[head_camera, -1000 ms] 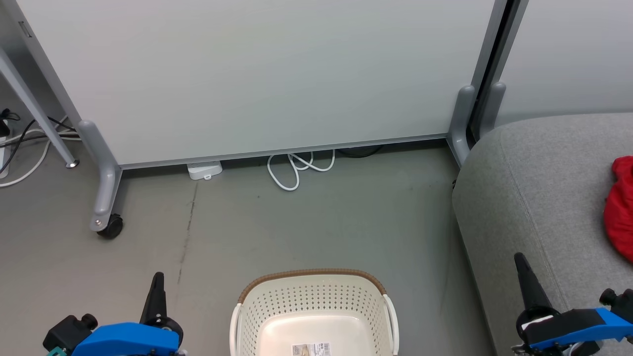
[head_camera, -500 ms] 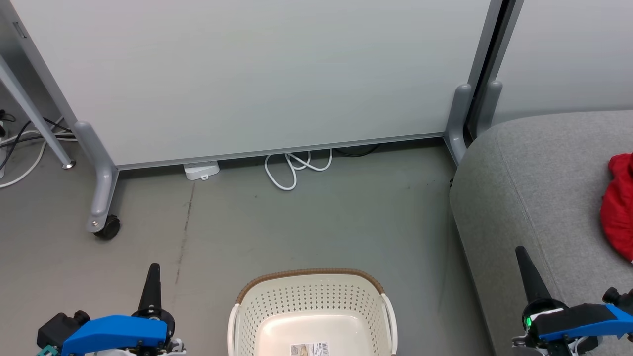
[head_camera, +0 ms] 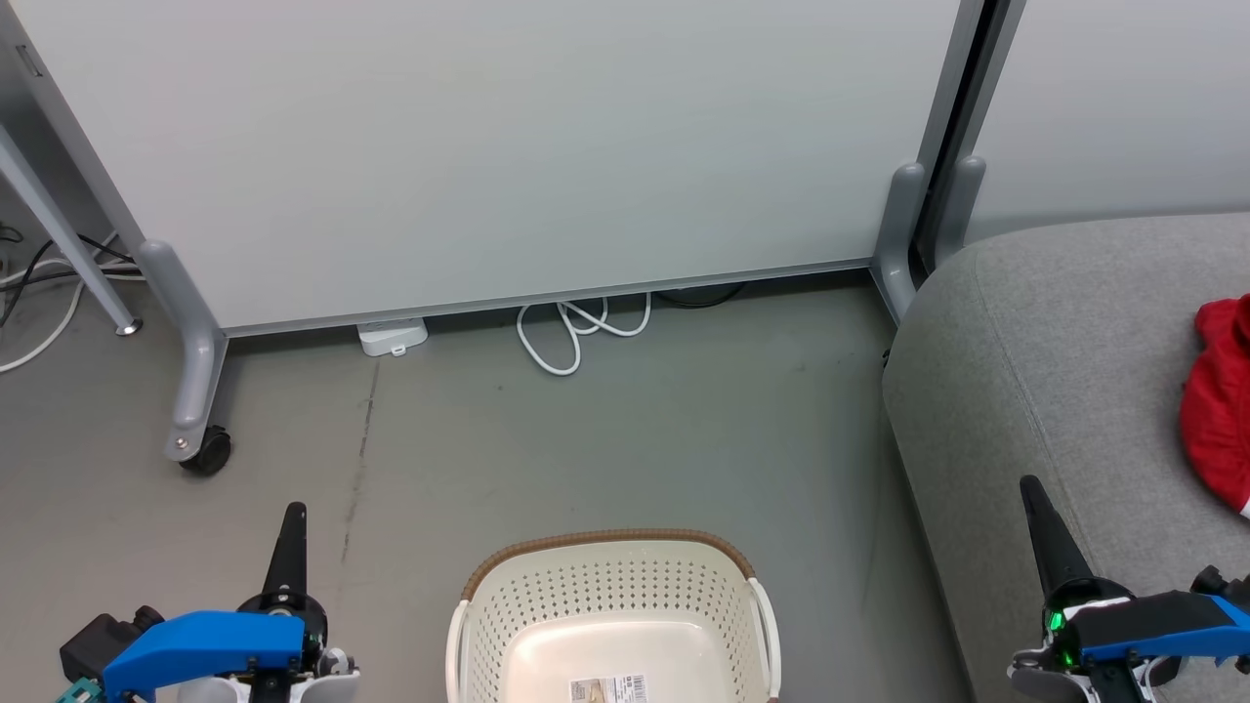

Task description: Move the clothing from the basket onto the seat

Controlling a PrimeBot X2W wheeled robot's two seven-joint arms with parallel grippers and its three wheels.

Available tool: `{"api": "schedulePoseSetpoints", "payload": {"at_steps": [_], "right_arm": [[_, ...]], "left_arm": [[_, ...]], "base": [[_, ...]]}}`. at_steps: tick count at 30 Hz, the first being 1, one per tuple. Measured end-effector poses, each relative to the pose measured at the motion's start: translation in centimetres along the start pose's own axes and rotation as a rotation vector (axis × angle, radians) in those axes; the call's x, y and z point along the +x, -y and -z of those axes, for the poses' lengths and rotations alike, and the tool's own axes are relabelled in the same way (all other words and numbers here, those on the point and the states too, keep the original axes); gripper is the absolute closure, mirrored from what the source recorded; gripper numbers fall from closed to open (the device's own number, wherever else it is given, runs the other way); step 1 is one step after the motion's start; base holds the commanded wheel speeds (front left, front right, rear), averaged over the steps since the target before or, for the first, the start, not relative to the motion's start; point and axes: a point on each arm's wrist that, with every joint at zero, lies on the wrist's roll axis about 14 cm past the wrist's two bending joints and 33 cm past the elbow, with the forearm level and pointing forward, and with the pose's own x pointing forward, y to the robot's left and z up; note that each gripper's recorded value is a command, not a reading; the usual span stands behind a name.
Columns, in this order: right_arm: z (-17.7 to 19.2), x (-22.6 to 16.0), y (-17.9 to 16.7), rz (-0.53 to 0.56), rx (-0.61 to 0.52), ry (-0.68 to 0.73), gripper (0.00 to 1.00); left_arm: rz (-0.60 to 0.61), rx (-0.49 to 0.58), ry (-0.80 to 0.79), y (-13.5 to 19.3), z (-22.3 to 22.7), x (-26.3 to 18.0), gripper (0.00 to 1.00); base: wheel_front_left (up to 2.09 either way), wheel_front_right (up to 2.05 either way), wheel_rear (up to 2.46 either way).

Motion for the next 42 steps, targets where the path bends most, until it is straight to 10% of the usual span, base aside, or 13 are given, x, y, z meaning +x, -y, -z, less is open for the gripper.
{"api": "schedulePoseSetpoints", "payload": {"at_steps": [42], "right_arm": [[-1.3, 0.5, -0.9, -0.046, 0.331, 0.034, 1.00]], "left_arm": [[0.099, -0.286, -0.002, 3.0, -1.0, 1.3, 1.00]], "base": [[0.00, 0.00, 0.00]]}}
